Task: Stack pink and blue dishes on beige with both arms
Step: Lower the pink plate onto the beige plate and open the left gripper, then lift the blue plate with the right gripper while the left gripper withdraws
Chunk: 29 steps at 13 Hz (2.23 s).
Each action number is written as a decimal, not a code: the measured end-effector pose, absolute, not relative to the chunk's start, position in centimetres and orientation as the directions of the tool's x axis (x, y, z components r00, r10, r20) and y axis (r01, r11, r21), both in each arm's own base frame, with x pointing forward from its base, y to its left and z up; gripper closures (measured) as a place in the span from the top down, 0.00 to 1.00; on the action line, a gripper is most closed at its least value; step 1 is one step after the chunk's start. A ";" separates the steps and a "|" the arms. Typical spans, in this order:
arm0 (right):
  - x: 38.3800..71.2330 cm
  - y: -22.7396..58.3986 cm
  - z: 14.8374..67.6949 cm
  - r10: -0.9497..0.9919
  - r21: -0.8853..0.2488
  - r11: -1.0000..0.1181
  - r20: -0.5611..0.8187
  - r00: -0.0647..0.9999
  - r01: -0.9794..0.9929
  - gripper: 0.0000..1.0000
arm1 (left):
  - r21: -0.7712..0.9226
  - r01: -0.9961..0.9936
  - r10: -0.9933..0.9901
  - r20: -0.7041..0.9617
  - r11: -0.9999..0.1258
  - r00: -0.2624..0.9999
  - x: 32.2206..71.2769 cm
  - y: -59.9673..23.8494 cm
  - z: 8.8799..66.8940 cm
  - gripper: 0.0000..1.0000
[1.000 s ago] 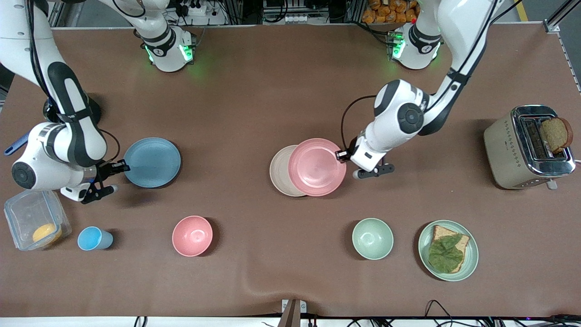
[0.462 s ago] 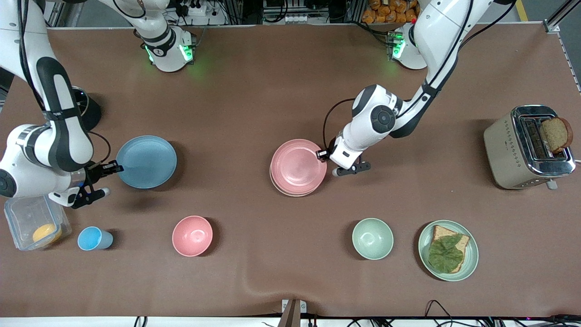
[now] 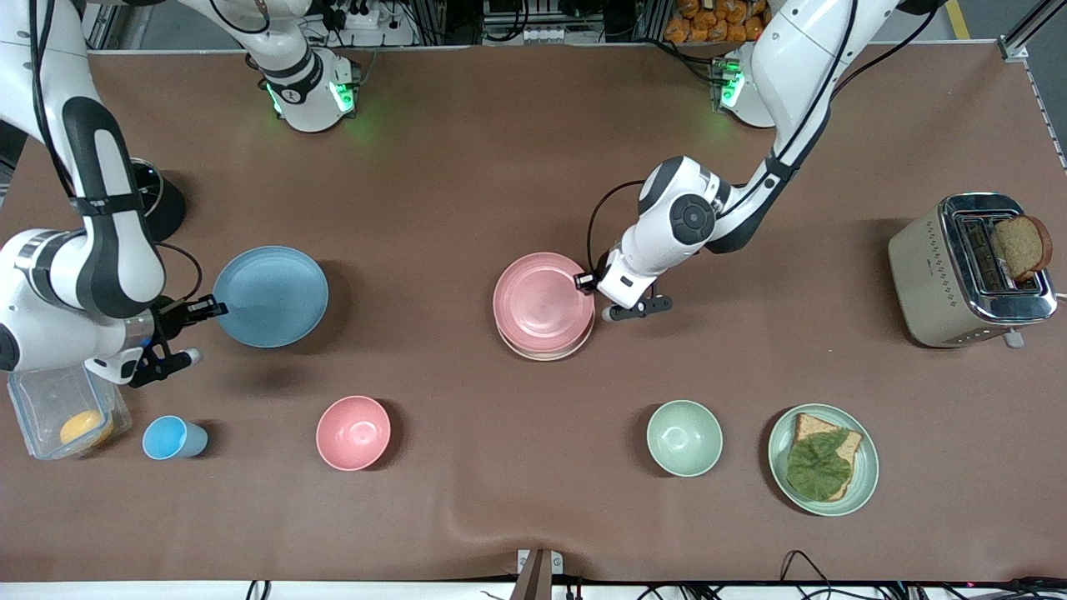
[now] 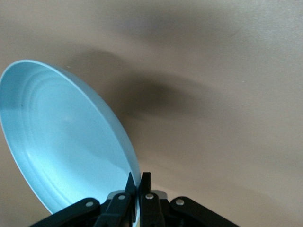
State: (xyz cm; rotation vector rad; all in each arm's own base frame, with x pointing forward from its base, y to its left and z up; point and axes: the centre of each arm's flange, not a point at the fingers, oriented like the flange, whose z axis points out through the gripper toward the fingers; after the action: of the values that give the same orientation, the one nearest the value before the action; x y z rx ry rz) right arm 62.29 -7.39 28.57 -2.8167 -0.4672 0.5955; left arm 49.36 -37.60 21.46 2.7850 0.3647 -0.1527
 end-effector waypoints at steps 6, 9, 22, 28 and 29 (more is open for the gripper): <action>63.1 -4.7 30.6 0.321 -0.275 -0.935 -0.379 0.868 0.226 0.05 | 0.272 0.273 0.252 -0.109 -0.923 0.961 49.1 -38.9 20.8 0.05; 63.4 -4.6 31.3 0.323 -0.278 -0.933 -0.376 0.869 0.227 0.05 | 0.272 0.275 0.255 -0.108 -0.922 0.961 49.2 -38.8 20.7 0.05; 63.6 2.5 31.7 0.259 -0.295 -0.944 -0.394 0.882 0.146 0.05 | 0.108 0.236 0.248 0.119 -0.966 0.961 55.5 -29.5 42.5 1.00; 63.0 16.0 29.5 0.182 -0.296 -0.953 -0.409 0.894 0.059 0.05 | -0.024 0.217 0.206 0.219 -0.976 0.954 55.2 -21.0 53.2 1.00; 62.8 18.1 28.6 0.176 -0.306 -0.951 -0.405 0.897 0.048 0.05 | -0.044 0.206 0.191 0.218 -0.978 0.957 54.9 -19.6 54.8 1.00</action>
State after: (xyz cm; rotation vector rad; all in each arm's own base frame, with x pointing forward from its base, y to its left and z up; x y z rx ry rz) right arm 62.76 18.15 28.57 -2.7731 -0.1674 0.6311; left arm 54.89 -19.64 54.77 3.1729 0.3222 0.3423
